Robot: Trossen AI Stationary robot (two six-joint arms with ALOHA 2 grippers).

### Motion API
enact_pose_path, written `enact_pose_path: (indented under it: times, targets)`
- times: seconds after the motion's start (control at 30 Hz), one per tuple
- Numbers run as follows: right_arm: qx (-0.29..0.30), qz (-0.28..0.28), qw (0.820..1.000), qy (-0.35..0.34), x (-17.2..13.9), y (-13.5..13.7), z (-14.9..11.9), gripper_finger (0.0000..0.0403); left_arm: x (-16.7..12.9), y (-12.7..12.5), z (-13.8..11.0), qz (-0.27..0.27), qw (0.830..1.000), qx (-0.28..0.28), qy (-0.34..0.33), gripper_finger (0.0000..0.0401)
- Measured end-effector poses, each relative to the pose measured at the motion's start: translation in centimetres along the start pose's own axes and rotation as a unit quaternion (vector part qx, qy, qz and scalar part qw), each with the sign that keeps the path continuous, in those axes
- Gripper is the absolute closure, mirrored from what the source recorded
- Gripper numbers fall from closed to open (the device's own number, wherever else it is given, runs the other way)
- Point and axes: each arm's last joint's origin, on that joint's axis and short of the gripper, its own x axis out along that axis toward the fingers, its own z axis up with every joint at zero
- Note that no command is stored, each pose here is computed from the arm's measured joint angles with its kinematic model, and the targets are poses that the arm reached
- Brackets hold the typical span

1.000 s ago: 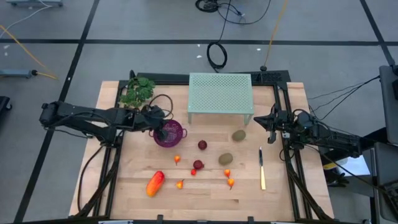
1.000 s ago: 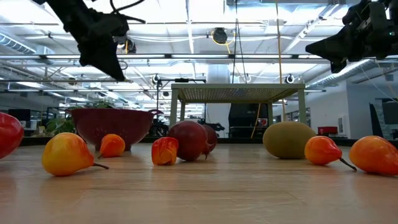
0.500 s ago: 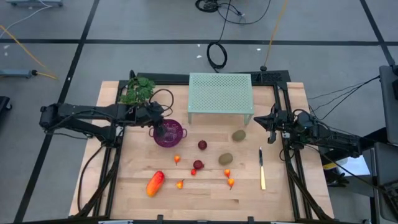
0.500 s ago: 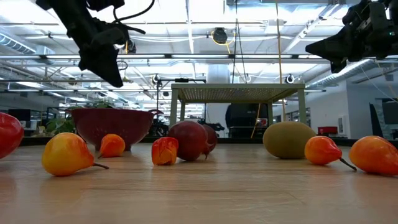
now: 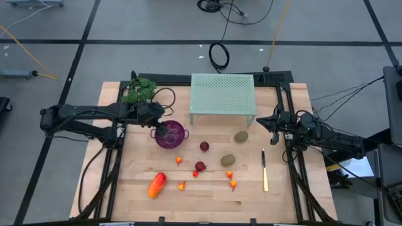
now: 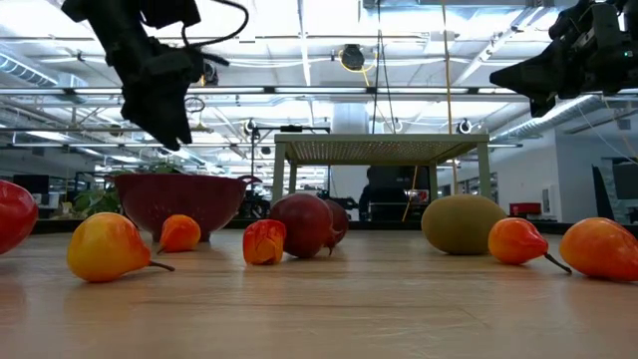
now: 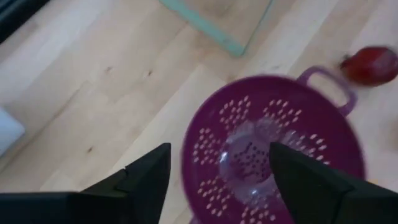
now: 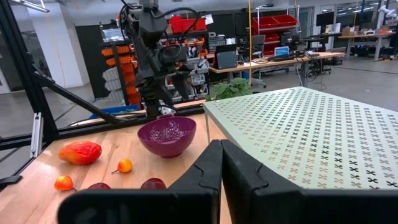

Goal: Pick & Place Fruit
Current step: Put the strainer bowl on the shelf

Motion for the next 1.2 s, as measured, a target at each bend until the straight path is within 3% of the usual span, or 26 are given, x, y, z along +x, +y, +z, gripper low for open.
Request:
enact_pose_path:
  times: [0.37, 0.77, 1.2]
  targets:
    - [0.0, 0.0, 1.0, 0.0, 0.0, 0.0, 0.0, 0.0403, 3.3, 1.3, 0.3, 0.051, 0.996, -0.022, 0.073, 0.0125]
    - [0.0, 0.0, 1.0, 0.0, 0.0, 0.0, 0.0, 0.0403, 5.2, 1.8, 0.1, 0.043, 0.99, -0.035, 0.131, 0.013]
    - [0.0, 0.0, 1.0, 0.0, 0.0, 0.0, 0.0, 0.0403, 5.3, 1.7, 0.1, 0.041, 0.99, -0.027, 0.134, 0.0215]
